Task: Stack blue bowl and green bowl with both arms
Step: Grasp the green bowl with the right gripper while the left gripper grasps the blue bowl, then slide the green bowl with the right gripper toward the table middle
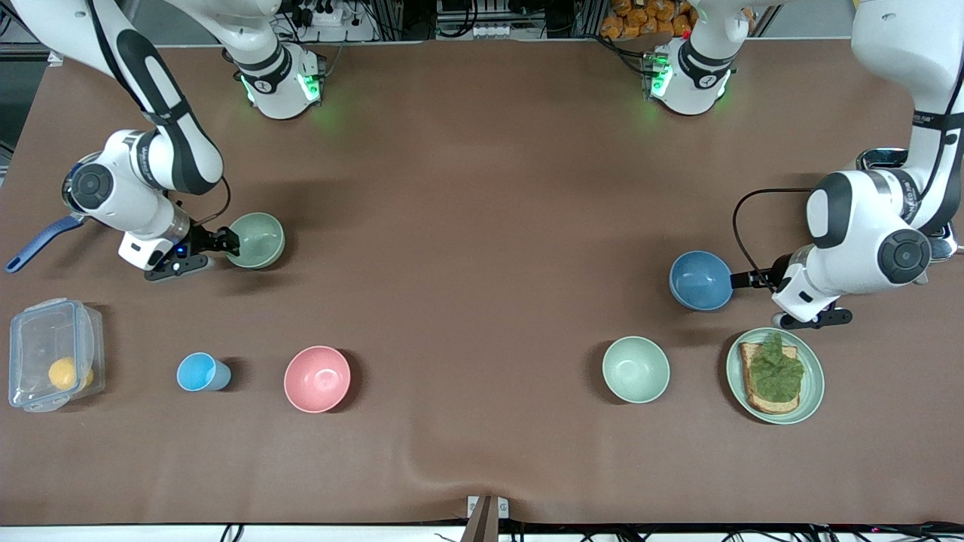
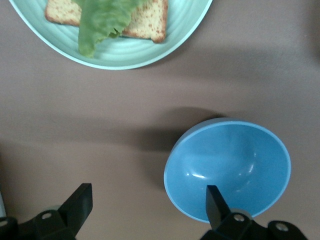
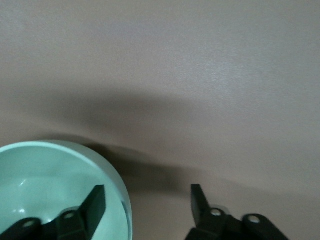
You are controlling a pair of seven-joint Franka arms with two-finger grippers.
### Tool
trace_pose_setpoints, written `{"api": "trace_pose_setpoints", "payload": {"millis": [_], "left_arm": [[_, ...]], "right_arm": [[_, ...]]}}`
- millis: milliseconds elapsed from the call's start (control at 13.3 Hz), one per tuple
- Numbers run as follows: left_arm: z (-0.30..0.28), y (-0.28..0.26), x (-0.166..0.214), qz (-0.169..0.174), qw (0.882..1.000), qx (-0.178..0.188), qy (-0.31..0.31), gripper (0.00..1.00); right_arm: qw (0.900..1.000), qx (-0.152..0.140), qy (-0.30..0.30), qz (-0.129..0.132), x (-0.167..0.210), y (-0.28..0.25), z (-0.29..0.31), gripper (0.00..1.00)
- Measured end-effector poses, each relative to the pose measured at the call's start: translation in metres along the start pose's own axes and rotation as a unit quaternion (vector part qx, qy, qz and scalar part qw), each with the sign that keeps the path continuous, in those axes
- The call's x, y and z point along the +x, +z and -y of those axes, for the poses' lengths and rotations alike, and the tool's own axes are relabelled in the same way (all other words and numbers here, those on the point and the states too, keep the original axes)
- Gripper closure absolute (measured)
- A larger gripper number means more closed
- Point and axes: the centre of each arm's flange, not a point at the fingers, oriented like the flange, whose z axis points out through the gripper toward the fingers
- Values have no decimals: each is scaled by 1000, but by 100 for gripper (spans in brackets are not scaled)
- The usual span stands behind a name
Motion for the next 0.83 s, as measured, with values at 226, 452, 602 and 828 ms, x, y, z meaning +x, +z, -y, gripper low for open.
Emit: {"api": "trace_pose_setpoints", "payload": {"millis": [226, 452, 602, 828], "left_arm": [[-4, 22, 2, 19, 1000, 1, 4, 0], [-5, 39, 3, 33, 999, 1, 4, 0], [-6, 47, 4, 37, 999, 1, 5, 3], [-10, 52, 4, 41, 999, 1, 8, 19]], "right_arm": [[1000, 1, -4, -1, 0, 10, 5, 65], [1000, 1, -6, -1, 0, 8, 8, 90], [1000, 3, 6, -5, 5, 4, 16, 91], [998, 10, 63, -3, 28, -9, 74, 93]]}}
